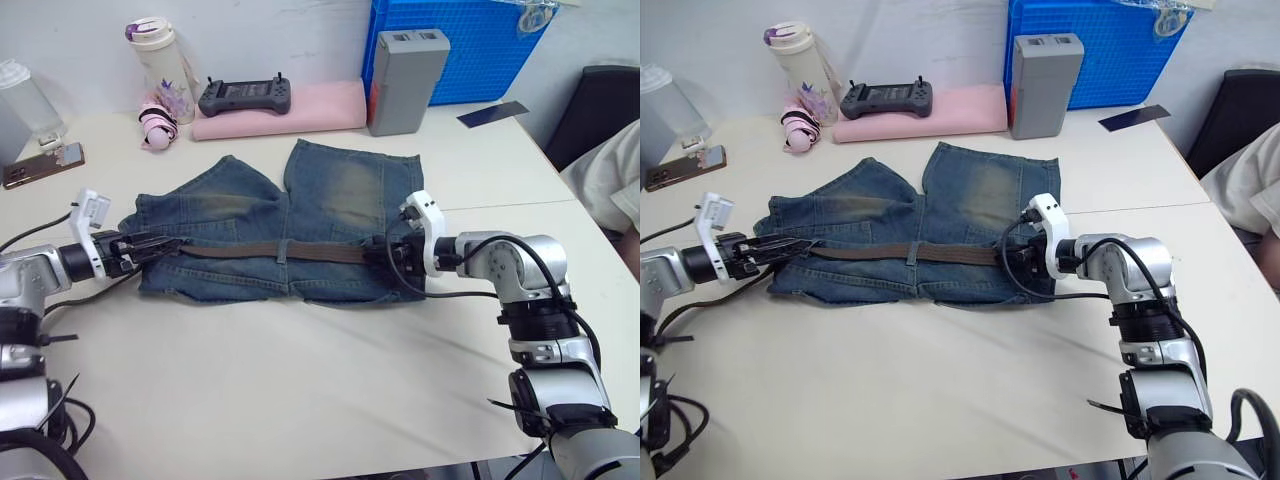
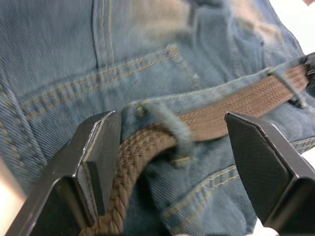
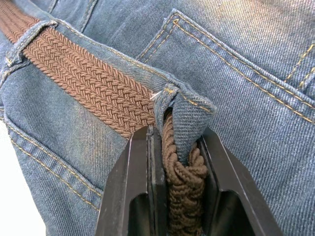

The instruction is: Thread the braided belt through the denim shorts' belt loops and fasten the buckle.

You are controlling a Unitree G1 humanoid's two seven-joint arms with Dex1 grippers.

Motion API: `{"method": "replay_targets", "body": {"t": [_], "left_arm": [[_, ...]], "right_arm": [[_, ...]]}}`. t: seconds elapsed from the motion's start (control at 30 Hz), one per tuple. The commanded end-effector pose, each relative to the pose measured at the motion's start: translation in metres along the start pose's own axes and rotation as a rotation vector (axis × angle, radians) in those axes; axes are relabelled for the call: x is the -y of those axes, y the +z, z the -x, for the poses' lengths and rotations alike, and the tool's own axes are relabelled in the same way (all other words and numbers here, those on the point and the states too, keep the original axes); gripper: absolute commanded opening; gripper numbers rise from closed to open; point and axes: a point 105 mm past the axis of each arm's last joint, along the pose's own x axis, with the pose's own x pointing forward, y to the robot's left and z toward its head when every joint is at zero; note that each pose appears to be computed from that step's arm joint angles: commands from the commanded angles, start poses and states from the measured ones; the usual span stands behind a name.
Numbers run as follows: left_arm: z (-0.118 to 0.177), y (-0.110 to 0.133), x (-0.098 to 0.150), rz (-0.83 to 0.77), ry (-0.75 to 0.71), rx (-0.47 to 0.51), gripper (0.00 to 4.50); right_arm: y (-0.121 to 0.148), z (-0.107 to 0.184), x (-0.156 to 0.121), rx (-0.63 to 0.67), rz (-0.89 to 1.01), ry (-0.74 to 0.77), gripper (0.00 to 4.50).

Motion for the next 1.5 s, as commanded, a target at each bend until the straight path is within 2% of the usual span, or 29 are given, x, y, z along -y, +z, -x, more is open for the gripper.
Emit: {"method": "replay_targets", "body": {"t": [0.03,0.17,0.27,0.37,0.53,0.6,0.77,0.93,1.03,1.1,1.17,1.2,1.27,1.3,1.33,1.4,1.5], "left_arm": [[-0.002,0.001,-0.008,0.03,0.027,-0.006,3.68],[-0.005,-0.011,-0.008,-0.005,-0.002,-0.086,3.68],[-0.005,-0.009,-0.006,-0.042,-0.024,-0.096,3.68],[-0.006,-0.001,-0.005,-0.063,-0.027,-0.054,2.87],[-0.006,0.002,-0.005,-0.111,-0.022,-0.054,0.65],[-0.005,0.003,-0.005,-0.138,-0.022,-0.062,0.12],[-0.013,0.017,-0.004,-0.235,0.005,-0.018,0.12],[-0.022,0.066,0.01,-0.445,0.048,0.191,0.12],[-0.011,0.087,0.03,-0.665,0.05,0.352,0.12],[0.0,0.081,0.043,-0.834,0.091,0.403,0.12],[0.013,0.058,0.055,-1.038,0.155,0.413,0.12],[0.021,0.038,0.062,-1.154,0.177,0.398,0.12],[0.034,0.004,0.074,-1.282,0.2,0.365,0.12],[0.04,-0.01,0.078,-1.313,0.21,0.352,0.12],[0.046,-0.034,0.08,-1.334,0.198,0.295,0.12],[0.056,-0.066,0.08,-1.344,0.186,0.206,0.12],[0.066,-0.094,0.076,-1.353,0.178,0.112,0.12]], "right_arm": [[0.009,0.006,-0.008,0.055,0.019,0.001,0.44],[0.009,0.008,-0.011,0.073,0.016,-0.012,0.44],[0.009,0.008,-0.012,0.081,0.014,-0.019,0.44],[0.009,0.008,-0.013,0.087,0.009,-0.022,0.44],[0.009,0.008,-0.014,0.088,0.014,-0.027,0.44],[0.01,0.008,-0.013,0.091,0.018,-0.033,0.44],[0.024,0.007,-0.003,0.143,0.055,-0.088,0.44],[0.063,0.023,0.01,0.335,0.118,-0.179,0.44],[0.073,0.042,-0.004,0.434,0.185,-0.149,0.44],[0.068,0.055,-0.019,0.463,0.266,-0.131,0.44],[0.052,0.064,-0.04,0.456,0.351,-0.083,0.44],[0.035,0.067,-0.047,0.416,0.394,-0.073,0.44],[0.006,0.072,-0.056,0.336,0.441,-0.061,0.44],[-0.005,0.074,-0.06,0.303,0.453,-0.056,0.44],[-0.021,0.077,-0.063,0.253,0.467,-0.047,0.44],[-0.042,0.081,-0.065,0.169,0.475,-0.035,0.44],[-0.067,0.088,-0.061,0.047,0.47,-0.038,0.44]]}}
